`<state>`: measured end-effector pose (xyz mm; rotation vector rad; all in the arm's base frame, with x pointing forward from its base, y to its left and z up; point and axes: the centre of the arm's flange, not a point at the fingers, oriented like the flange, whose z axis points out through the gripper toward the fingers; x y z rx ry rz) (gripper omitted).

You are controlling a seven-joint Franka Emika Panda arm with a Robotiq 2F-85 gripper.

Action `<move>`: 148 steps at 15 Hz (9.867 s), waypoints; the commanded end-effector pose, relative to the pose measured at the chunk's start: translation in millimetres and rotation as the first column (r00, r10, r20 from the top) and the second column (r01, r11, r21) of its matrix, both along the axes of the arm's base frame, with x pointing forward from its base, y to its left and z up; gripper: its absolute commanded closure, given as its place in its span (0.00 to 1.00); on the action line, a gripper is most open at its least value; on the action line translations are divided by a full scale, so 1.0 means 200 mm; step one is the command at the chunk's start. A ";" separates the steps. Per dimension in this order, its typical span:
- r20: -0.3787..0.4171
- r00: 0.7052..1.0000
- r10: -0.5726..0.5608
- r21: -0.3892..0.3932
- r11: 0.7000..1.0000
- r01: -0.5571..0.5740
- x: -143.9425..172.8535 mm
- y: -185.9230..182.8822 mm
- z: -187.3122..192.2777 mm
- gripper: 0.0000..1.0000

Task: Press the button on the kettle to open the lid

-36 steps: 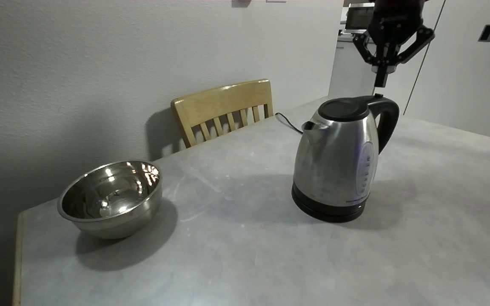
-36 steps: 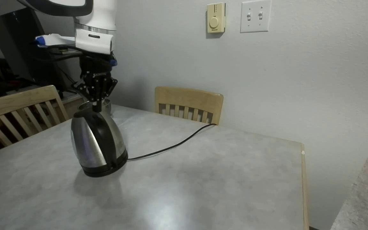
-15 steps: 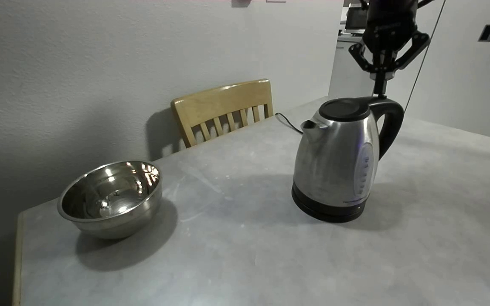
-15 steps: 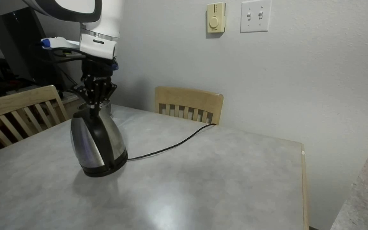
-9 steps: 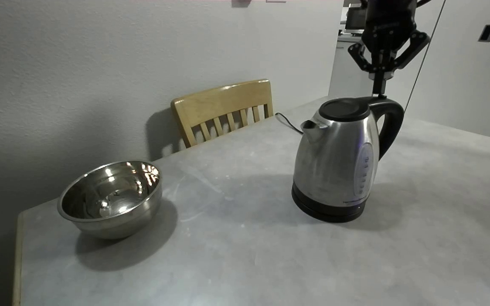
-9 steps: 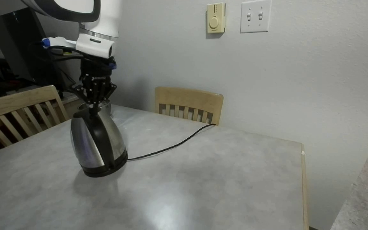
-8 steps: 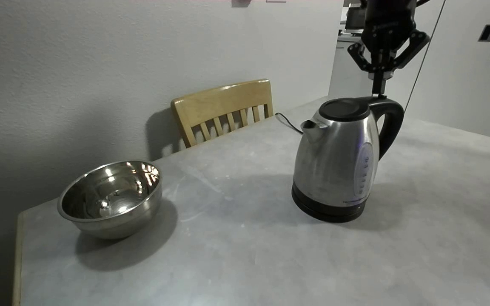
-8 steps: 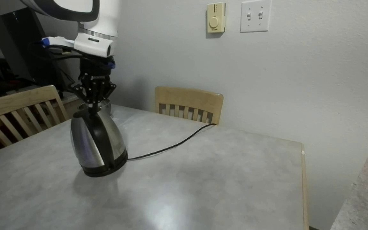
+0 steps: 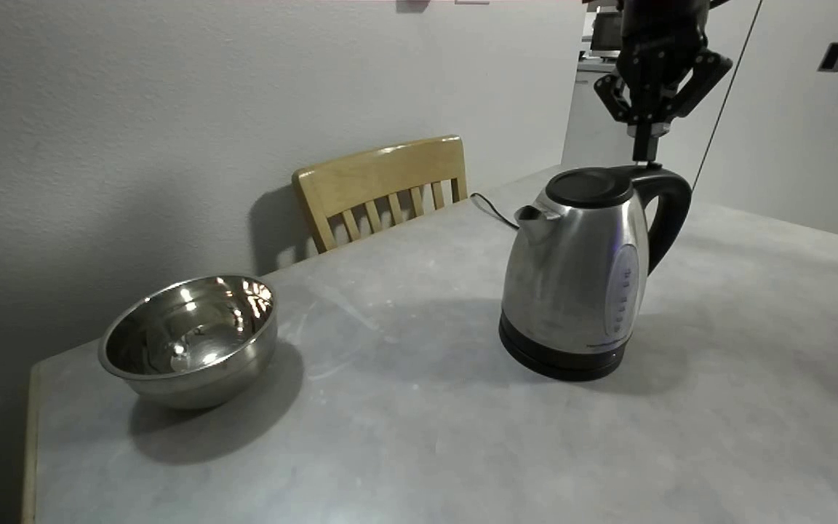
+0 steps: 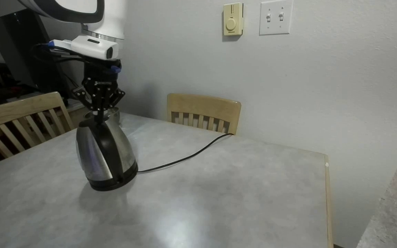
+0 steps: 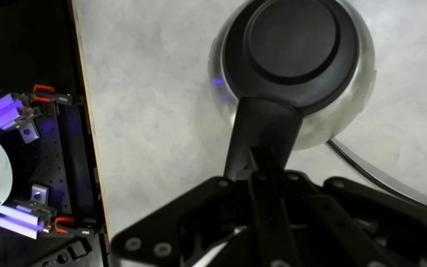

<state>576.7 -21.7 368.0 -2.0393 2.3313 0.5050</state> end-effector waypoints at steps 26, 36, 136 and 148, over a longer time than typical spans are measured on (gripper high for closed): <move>-0.115 0.993 0.009 0.021 1.000 -0.007 0.20 -0.01 -0.16 1.00; -0.122 0.992 0.018 -0.002 1.000 -0.018 0.23 -0.01 -0.14 1.00; 0.341 0.810 0.477 0.071 0.846 -0.528 0.17 -0.02 0.44 0.00; 0.354 0.806 0.475 0.098 0.838 -0.537 0.14 0.03 0.47 0.00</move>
